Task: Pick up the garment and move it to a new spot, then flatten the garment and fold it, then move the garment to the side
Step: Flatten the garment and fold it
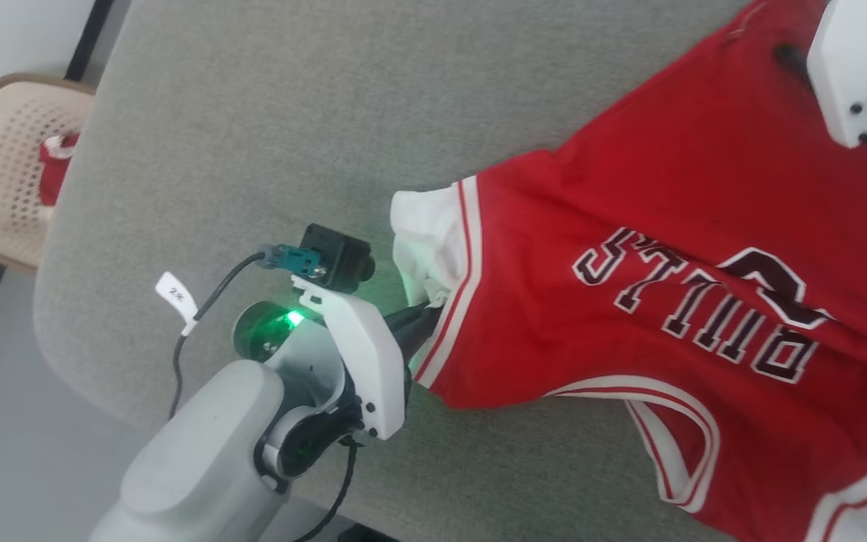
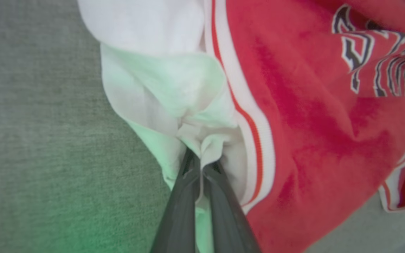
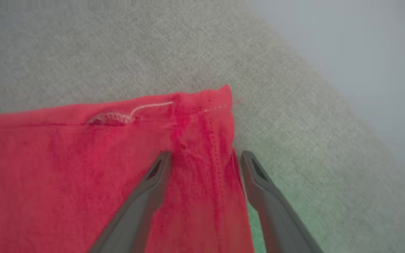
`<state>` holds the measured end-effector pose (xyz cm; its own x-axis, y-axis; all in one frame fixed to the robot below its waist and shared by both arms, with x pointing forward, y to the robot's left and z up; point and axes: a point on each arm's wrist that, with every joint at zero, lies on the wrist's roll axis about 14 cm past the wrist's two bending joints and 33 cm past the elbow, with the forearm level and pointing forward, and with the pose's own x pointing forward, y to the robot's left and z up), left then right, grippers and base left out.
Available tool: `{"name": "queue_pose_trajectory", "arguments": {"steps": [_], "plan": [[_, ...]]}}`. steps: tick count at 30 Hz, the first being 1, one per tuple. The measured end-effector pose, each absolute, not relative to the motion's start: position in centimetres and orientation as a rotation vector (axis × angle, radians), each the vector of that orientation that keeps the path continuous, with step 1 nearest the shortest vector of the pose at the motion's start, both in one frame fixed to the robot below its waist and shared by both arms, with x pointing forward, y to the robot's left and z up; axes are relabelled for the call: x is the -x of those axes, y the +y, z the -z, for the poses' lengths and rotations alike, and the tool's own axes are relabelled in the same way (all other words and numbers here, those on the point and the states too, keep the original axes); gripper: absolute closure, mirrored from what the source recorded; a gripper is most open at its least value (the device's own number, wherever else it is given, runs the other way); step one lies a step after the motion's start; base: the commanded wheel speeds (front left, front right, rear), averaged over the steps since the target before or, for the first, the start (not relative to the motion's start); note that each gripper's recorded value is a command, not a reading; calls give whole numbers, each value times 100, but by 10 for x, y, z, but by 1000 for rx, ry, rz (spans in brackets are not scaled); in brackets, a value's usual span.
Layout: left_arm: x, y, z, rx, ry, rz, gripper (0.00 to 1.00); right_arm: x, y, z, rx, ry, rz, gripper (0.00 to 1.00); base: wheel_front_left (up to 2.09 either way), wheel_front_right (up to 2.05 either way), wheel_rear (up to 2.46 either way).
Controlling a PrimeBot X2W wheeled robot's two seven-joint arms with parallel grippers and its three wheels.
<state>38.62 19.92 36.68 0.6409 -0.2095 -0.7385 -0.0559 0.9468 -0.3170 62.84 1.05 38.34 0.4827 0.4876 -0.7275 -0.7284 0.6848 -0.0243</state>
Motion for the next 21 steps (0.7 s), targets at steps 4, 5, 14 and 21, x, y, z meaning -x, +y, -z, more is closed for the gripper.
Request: {"name": "queue_pose_trajectory", "arguments": {"steps": [4, 5, 14, 21], "plan": [[-386, 202, -361, 334, 878, 79, 100, -629, 26, -366, 332, 824, -793, 0, 0, 0, 0], [-386, 203, -360, 335, 881, 75, 100, -627, 29, -363, 323, 839, -801, 0, 0, 0, 0], [-390, 205, -357, 344, 876, 74, 100, -611, 35, -361, 324, 917, -864, 100, 0, 0, 0], [-407, 231, -372, 285, 834, 40, 100, -611, 17, -383, 306, 840, -844, 100, 0, 0, 0]]}}
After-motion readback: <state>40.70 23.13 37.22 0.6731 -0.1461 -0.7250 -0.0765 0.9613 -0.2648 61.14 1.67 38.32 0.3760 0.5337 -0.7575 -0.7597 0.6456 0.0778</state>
